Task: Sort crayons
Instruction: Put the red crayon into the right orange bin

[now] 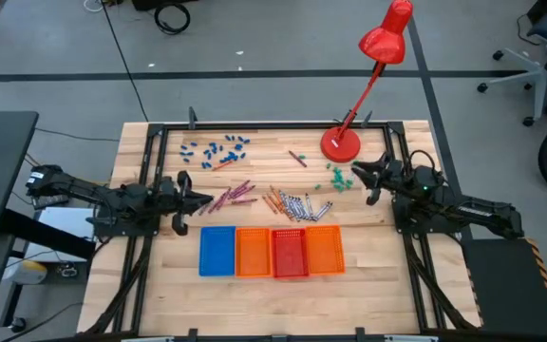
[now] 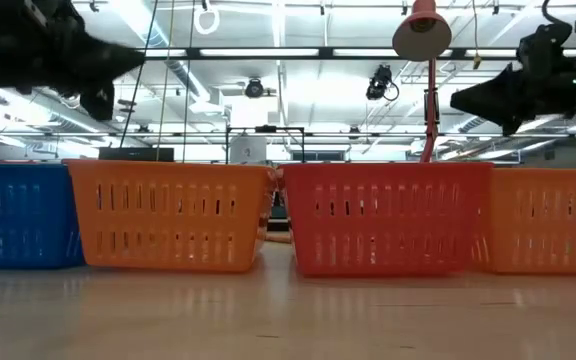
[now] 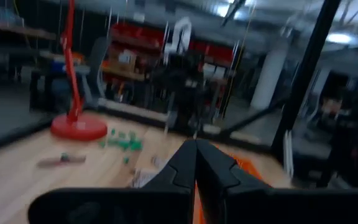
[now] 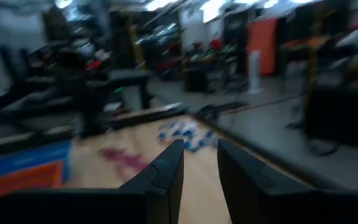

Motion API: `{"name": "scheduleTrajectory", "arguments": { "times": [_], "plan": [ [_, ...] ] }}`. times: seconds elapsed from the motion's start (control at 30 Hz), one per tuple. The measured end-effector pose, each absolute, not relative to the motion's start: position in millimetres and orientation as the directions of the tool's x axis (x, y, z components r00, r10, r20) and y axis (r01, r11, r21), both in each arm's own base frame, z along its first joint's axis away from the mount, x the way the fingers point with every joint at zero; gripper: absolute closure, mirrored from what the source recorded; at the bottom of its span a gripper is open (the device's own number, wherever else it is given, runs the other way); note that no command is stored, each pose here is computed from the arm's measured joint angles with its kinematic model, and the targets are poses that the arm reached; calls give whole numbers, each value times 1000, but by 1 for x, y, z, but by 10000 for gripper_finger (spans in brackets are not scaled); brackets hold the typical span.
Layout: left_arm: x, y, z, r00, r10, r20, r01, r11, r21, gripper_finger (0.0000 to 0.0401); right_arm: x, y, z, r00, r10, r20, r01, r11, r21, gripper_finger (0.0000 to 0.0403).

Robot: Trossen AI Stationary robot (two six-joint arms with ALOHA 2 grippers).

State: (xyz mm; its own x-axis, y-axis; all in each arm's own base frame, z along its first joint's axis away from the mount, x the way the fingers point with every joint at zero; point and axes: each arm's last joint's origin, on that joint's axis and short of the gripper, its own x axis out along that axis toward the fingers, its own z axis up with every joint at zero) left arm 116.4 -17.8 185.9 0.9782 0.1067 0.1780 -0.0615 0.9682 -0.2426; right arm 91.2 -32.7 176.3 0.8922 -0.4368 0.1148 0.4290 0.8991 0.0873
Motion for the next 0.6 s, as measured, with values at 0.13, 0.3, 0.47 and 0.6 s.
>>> {"name": "scheduleTrajectory", "arguments": {
  "times": [0.13, 0.3, 0.47, 0.6],
  "plan": [
    [112, -17, 201, 939, 117, 324, -61, 982, -177, 387, 89, -34, 184, 844, -501, 192, 486, 865, 120, 300],
    [109, -16, 210, 901, 127, 415, -107, 992, -71, 387, 87, -34, 191, 827, -500, 257, 471, 866, 168, 300],
    [109, -16, 210, 902, 127, 413, -154, 987, 34, 387, 85, -34, 198, 794, -508, 333, 454, 861, 230, 300],
    [110, -16, 207, 913, 124, 389, -150, 988, 37, 387, 84, -33, 201, 781, -507, 366, 445, 862, 245, 300]
  ]
}}
